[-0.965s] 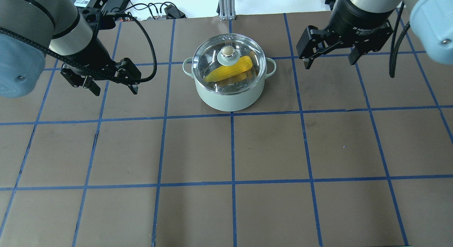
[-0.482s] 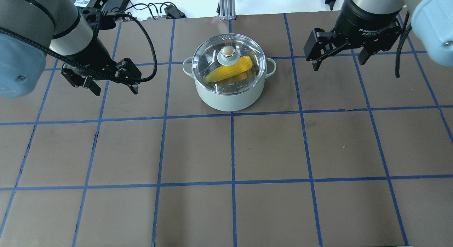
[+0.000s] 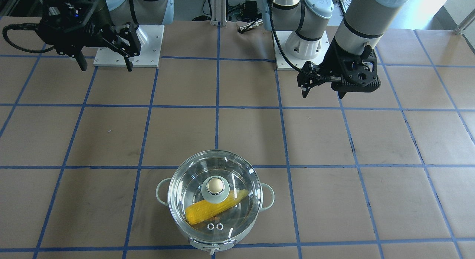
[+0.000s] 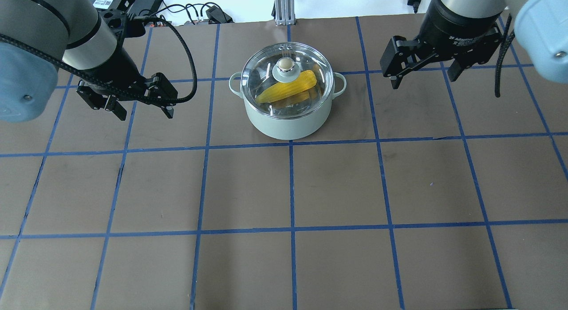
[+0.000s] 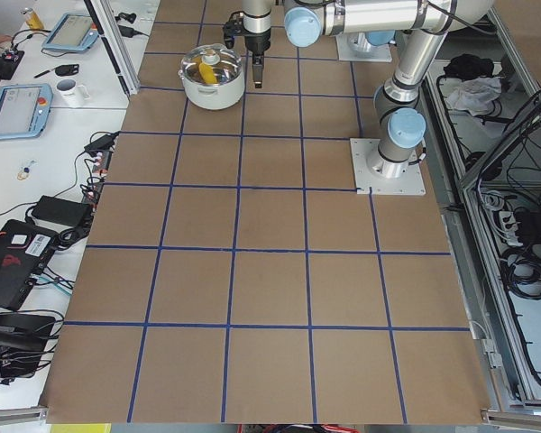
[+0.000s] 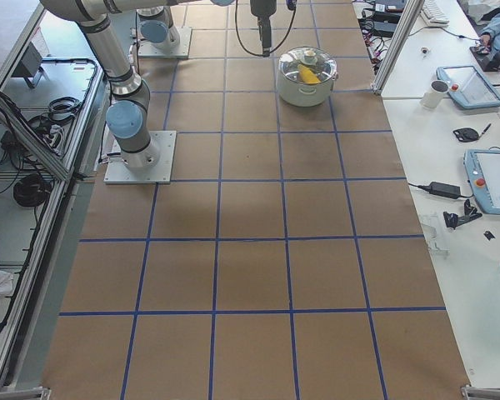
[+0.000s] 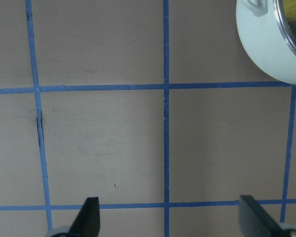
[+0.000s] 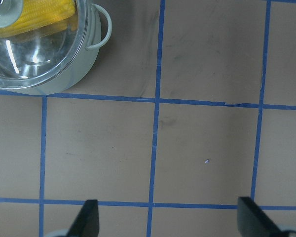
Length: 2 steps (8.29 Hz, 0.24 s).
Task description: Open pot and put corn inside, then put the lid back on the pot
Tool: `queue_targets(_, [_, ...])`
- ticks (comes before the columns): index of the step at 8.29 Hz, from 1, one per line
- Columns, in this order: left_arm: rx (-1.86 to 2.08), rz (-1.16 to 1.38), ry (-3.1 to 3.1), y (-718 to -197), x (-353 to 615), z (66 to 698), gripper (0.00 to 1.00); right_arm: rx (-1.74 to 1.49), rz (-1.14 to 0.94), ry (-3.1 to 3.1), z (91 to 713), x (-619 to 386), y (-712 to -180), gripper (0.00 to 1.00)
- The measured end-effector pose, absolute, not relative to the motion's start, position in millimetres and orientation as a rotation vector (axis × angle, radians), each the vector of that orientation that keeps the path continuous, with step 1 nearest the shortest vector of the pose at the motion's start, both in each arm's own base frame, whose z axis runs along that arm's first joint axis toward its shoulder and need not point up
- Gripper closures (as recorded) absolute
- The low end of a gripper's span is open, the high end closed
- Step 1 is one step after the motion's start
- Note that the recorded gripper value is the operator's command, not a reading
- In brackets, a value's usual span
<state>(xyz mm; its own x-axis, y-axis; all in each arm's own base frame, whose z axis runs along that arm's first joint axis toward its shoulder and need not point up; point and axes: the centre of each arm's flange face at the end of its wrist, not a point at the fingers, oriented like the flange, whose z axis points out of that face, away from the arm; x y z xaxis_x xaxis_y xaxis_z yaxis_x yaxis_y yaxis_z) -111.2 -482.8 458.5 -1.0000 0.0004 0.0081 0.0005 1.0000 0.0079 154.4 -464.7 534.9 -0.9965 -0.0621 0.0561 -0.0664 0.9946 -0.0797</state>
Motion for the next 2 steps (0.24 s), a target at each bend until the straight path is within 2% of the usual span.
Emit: queue_targets(2, [-0.001,-0.012,-3.133,-483.0,-111.2,458.4,0.00,0.099,0.137,-3.081,535.1,154.1,-466.2,0.00])
